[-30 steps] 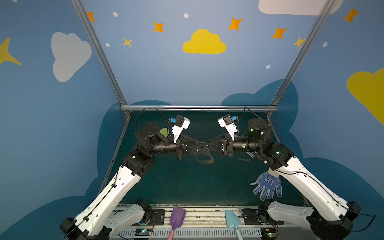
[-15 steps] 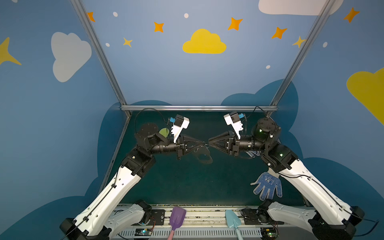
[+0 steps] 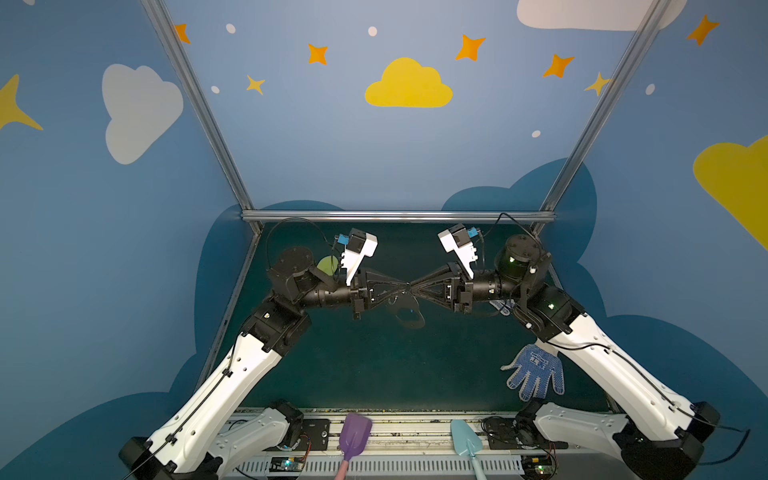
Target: Put the keys on the keyring
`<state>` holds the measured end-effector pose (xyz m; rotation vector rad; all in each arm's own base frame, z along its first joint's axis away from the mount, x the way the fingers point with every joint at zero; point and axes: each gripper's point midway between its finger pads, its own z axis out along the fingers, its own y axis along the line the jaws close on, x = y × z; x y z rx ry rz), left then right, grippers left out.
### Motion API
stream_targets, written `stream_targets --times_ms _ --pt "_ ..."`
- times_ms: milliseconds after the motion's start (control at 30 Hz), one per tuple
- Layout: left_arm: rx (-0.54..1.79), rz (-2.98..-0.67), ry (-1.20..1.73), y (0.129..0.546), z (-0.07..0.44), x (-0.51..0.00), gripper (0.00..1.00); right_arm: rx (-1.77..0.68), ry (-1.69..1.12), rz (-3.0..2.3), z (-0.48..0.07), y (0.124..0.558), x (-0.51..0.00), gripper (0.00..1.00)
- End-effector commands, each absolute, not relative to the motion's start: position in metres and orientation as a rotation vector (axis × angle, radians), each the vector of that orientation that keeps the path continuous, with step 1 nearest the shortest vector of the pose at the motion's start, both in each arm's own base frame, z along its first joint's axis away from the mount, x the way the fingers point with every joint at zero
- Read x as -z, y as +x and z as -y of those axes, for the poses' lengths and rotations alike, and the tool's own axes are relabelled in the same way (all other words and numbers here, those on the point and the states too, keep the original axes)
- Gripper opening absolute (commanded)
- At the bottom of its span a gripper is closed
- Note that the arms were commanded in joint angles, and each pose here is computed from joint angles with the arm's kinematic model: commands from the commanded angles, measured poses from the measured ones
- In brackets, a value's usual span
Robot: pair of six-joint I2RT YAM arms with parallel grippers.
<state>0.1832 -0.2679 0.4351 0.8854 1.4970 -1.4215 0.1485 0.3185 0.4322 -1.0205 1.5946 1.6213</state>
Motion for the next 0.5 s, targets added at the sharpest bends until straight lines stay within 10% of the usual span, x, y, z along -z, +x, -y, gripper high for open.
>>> stream_targets --times_ms 0,467 --pt "1.421 -1.434 0.899 0.1774 0.2645 -0.4466 0.03 -1.648 -1.053 -1.568 -0.3221 0.1435 -0.4329 0.17" --pt "1.413 -1.448 0.886 0.1788 0.2638 -0.4449 0.04 -1.560 -1.048 -1.567 -0.3220 0.1468 -0.4322 0.00"
